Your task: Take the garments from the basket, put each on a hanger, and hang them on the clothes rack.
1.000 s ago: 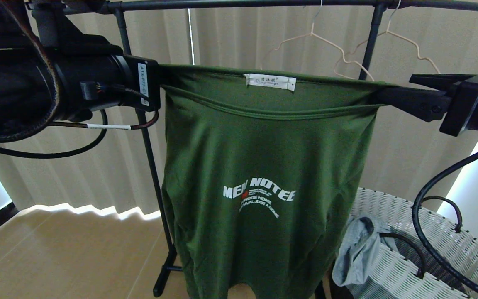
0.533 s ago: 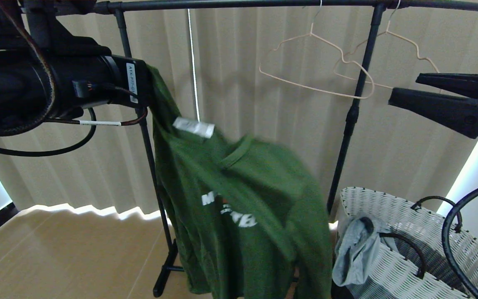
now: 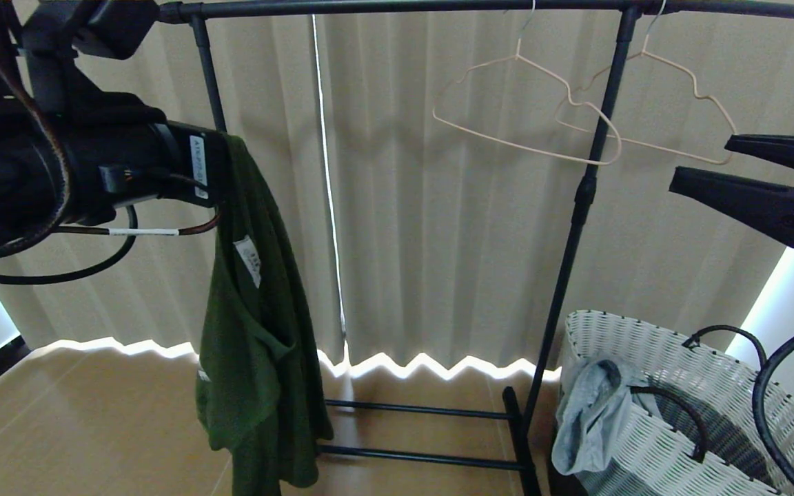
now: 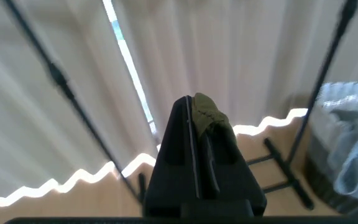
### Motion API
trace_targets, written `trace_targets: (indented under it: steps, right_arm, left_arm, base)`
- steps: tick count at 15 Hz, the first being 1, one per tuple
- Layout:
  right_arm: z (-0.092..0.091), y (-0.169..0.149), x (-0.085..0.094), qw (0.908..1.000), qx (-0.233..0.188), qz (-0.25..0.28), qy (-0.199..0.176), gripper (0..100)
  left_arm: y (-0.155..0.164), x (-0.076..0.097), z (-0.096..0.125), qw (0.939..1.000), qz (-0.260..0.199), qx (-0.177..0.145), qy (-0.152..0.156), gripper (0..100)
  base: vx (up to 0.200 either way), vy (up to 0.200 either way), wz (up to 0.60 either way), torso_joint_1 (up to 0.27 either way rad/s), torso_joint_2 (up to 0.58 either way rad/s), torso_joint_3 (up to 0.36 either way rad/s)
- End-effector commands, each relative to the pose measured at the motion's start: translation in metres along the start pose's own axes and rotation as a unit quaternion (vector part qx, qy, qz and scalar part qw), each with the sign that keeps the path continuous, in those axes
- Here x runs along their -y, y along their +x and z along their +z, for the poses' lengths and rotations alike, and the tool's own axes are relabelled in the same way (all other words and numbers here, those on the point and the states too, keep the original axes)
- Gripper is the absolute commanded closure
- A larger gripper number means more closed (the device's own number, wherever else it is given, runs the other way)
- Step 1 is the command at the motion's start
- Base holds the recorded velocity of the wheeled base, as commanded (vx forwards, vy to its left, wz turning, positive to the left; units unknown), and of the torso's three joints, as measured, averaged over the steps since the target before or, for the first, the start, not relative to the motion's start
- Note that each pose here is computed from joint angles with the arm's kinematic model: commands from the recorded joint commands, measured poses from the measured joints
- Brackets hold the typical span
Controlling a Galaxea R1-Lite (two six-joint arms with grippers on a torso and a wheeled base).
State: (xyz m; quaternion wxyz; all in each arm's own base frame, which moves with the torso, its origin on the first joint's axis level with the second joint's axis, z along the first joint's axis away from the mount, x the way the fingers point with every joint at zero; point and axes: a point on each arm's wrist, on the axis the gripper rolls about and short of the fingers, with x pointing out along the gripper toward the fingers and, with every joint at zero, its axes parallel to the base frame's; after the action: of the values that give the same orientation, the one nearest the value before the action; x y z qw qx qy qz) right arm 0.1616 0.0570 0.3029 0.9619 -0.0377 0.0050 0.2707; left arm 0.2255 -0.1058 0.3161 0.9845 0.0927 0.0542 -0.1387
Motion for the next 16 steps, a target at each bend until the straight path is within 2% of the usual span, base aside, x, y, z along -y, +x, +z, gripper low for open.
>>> trace_targets:
  steps: [1,2,4,5,6,8,9,10,11,13,16]
  right_arm:
    - [-0.011,-0.009,0.019,0.9978,-0.017,-0.064,0.0,0]
    - [-0.015,-0.013,0.028,0.9952,-0.025,-0.094,-0.002,0]
    - [-0.022,-0.022,0.038,0.9899,-0.045,-0.131,-0.03,0]
    - [-0.031,-0.03,0.049,0.9807,-0.08,-0.169,-0.057,0]
    - [-0.036,-0.034,0.054,0.9742,-0.096,-0.194,-0.066,0]
    - [-0.046,-0.036,0.057,0.9598,-0.124,-0.236,-0.089,0]
    - [-0.047,-0.037,0.057,0.9574,-0.127,-0.242,-0.094,0]
    - [-0.051,-0.037,0.057,0.9506,-0.121,-0.261,-0.117,0]
    - [-0.051,-0.037,0.057,0.9506,-0.119,-0.262,-0.118,0]
    - [-0.057,-0.036,0.058,0.9496,-0.088,-0.271,-0.131,0]
    - [-0.062,-0.037,0.058,0.9487,-0.092,-0.272,-0.133,0]
  left_arm:
    - [-0.019,-0.014,-0.006,0.9998,0.022,0.0,0.005,100]
    - [-0.027,-0.017,-0.01,0.9996,0.027,-0.002,0.006,100]
    - [-0.039,-0.017,-0.019,0.9997,0.024,-0.008,0.007,100]
    - [-0.047,-0.016,-0.026,0.9997,0.02,-0.012,0.011,100]
    - [-0.049,-0.015,-0.029,0.9997,0.018,-0.015,0.012,100]
    - [-0.049,-0.016,-0.029,0.9997,0.014,-0.015,0.011,100]
    - [-0.049,-0.016,-0.029,0.9997,0.015,-0.015,0.011,100]
    - [-0.05,-0.016,-0.031,0.9997,0.015,-0.018,0.011,100]
    - [-0.051,-0.016,-0.031,0.9997,0.015,-0.017,0.011,100]
    - [-0.056,-0.016,-0.032,0.9997,0.016,-0.013,0.01,100]
    - [-0.057,-0.017,-0.033,0.9997,0.016,-0.014,0.01,100]
  base:
    - [0.0,0.0,0.0,0.0,0.0,0.0]
    - [0.0,0.0,0.0,0.0,0.0,0.0]
    - [0.0,0.0,0.0,0.0,0.0,0.0]
    - [0.0,0.0,0.0,0.0,0.0,0.0]
    - [0.0,0.0,0.0,0.0,0.0,0.0]
    - [0.0,0.0,0.0,0.0,0.0,0.0]
    - [0.0,0.0,0.0,0.0,0.0,0.0]
    - [0.0,0.0,0.0,0.0,0.0,0.0]
    - [0.0,0.0,0.0,0.0,0.0,0.0]
    - [0.0,0.0,0.0,0.0,0.0,0.0]
    - [0.0,0.0,0.0,0.0,0.0,0.0]
